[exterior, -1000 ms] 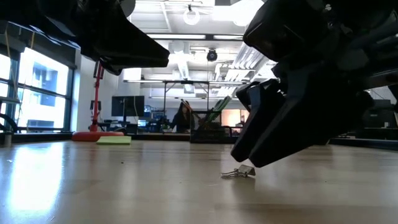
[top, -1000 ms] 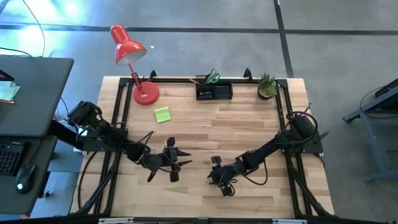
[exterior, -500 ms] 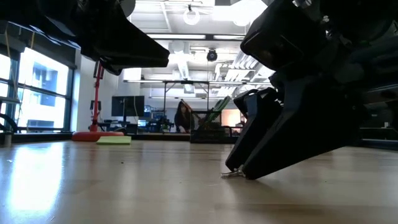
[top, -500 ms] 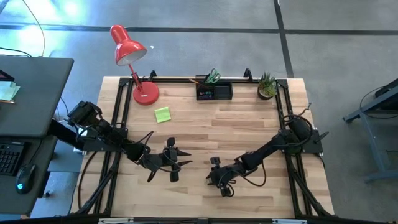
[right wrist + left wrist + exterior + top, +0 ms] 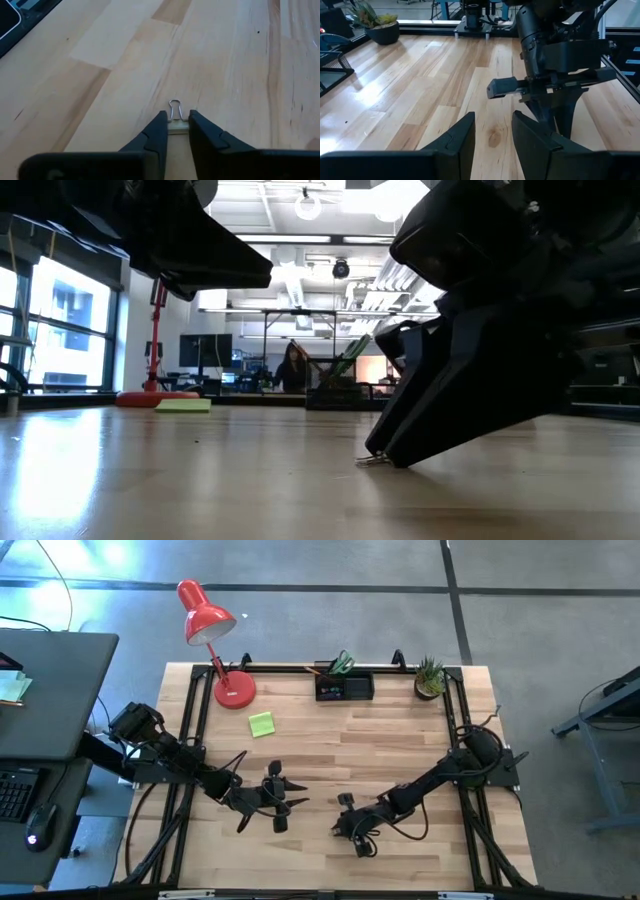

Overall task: Pick and place office supplies into organizer
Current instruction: Put the green binder clip into the desk organizer

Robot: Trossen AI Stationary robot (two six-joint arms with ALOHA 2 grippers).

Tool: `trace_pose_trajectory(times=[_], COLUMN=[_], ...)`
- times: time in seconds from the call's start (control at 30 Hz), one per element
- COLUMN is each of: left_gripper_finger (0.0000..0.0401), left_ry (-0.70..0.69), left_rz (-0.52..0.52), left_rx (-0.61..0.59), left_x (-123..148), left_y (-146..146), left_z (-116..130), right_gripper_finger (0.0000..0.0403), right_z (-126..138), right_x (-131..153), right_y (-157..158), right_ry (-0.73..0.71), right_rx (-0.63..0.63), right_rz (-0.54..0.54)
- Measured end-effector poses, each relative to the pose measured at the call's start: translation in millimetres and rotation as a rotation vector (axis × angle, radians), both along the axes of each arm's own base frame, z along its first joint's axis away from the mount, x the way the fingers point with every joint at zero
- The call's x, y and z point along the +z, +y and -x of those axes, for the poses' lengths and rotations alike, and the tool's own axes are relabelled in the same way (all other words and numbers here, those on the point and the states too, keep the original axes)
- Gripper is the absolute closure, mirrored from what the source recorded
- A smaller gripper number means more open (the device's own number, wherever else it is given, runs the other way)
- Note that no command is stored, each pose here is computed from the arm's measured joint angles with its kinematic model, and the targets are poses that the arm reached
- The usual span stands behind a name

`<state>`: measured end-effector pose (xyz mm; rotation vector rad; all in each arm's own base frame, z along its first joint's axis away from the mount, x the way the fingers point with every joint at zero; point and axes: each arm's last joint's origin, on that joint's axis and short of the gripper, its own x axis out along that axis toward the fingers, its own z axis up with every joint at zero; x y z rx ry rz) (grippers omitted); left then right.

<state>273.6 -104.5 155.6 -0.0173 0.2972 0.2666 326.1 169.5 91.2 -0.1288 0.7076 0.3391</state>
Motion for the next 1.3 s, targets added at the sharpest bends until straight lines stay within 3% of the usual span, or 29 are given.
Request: trace_pose_trajectory(times=[0.17,0.3,0.6,0.87,1.13,1.3], left_gripper_finger=[0.0288,0.0288,0.0288,0.0288,0.0288,0.0288], left_ry=[0.0,0.002,0.009,0.011,0.02,0.027], left_rz=[0.0,-0.001,-0.006,-0.007,-0.011,-0.037], left_rx=[0.0,0.0,-0.001,-0.001,-0.001,-0.009], left_x=[0,0,-1,-1,-2,-2], left_y=[0,0,0,0,0,0], left_z=[0,0,0,0,1,1], right_gripper_finger=[0.0364,0.0353,0.0352,0.0344,0.034,0.0344], right_z=[0,-2,-6,-19,-5,15], right_x=[5,16,56,80,87,86], right_y=[-3,-13,-64,-163,-287,-335], right_ry=[-0.012,-0.033,-0.05,-0.104,-0.157,-0.177], right_rx=[0.019,0.001,-0.08,-0.261,-0.44,-0.493], right_rz=[0.027,0.068,0.231,0.39,0.323,0.285])
